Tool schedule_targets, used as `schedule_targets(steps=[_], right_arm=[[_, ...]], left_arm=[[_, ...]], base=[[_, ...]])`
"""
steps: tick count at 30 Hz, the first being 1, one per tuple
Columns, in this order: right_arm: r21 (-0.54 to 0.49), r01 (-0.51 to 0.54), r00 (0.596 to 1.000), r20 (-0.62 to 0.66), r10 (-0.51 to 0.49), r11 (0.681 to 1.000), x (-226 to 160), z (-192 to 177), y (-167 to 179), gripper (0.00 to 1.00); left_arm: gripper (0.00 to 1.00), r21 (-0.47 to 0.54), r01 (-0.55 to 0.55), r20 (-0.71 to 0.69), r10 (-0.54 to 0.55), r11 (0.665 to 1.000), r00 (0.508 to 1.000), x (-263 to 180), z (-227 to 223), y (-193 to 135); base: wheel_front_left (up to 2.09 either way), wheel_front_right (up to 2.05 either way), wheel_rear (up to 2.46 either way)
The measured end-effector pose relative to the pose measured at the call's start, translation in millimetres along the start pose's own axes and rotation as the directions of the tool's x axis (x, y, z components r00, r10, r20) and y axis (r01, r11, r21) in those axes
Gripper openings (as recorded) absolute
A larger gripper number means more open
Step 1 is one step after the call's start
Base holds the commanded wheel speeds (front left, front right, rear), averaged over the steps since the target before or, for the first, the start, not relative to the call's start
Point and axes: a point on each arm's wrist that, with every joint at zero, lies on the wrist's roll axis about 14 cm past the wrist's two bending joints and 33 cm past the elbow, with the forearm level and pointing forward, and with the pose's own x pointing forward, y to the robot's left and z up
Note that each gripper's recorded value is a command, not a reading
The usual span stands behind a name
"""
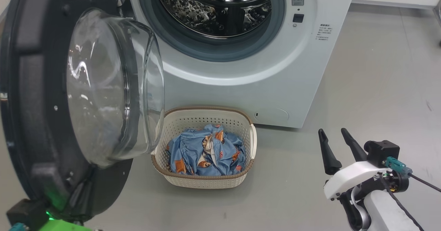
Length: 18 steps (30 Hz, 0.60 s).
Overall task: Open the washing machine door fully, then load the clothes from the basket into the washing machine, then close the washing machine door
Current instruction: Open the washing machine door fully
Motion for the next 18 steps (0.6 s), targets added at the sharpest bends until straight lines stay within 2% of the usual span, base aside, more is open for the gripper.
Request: schedule_targets(steps=[18], right_arm=[[0.013,-0.041,0.999,-0.027,0.041,0.999,12,-11,14,1.0]], left_arm=[[0.0,0.076,-0.166,0.044,0.163,0.983,0.986,-15,25,59]], base=[[0.0,0.0,0.0]])
